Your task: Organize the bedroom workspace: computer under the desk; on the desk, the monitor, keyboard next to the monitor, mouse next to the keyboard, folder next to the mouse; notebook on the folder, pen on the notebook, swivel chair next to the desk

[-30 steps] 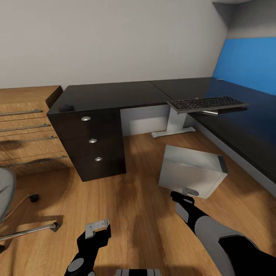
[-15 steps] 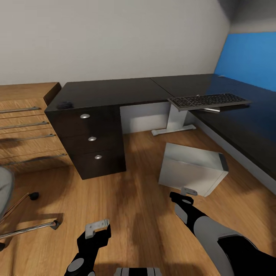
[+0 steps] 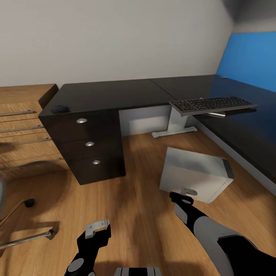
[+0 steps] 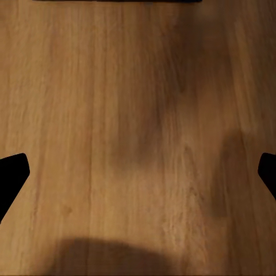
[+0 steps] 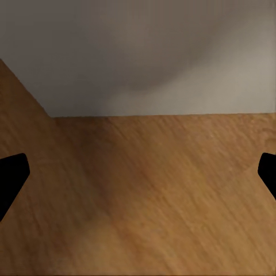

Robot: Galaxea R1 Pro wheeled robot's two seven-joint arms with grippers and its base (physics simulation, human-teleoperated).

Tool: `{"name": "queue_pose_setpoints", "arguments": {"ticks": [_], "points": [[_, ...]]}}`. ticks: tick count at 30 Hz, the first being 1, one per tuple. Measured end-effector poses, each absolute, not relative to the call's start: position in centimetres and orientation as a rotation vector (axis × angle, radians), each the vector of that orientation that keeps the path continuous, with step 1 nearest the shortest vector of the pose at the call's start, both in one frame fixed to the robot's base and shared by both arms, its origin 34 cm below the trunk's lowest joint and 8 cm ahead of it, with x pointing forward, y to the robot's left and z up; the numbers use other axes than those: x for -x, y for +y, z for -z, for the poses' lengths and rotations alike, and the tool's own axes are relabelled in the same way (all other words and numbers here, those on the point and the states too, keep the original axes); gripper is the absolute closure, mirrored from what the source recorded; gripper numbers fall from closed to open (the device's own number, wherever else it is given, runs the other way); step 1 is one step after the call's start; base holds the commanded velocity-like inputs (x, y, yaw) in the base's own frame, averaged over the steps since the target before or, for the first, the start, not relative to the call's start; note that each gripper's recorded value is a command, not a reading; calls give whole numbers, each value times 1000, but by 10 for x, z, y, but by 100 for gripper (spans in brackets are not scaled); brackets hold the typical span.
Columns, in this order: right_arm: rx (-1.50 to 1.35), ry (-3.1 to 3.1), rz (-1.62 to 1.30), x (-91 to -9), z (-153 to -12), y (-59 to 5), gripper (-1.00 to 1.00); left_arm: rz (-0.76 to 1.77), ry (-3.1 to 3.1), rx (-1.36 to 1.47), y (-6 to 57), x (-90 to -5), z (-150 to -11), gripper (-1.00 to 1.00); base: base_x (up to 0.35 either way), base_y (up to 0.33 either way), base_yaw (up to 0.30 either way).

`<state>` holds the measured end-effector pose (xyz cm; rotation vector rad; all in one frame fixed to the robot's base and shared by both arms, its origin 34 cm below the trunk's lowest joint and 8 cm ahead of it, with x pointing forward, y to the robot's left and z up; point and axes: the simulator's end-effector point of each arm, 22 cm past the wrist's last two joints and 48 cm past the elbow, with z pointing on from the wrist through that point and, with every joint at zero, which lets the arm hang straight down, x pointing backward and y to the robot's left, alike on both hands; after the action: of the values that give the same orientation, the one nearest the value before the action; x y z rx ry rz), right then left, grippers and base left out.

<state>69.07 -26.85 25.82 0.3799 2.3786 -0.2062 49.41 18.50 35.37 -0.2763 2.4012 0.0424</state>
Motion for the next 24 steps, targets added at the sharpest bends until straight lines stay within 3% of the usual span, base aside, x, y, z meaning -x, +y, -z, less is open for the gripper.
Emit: {"name": "queue_pose_setpoints", "arguments": {"ticks": [24], "points": [[-379, 2379, 207, -691, -258, -268, -100, -42, 2402, 275, 185, -494, -354, -100, 188, 0, 0]]}}
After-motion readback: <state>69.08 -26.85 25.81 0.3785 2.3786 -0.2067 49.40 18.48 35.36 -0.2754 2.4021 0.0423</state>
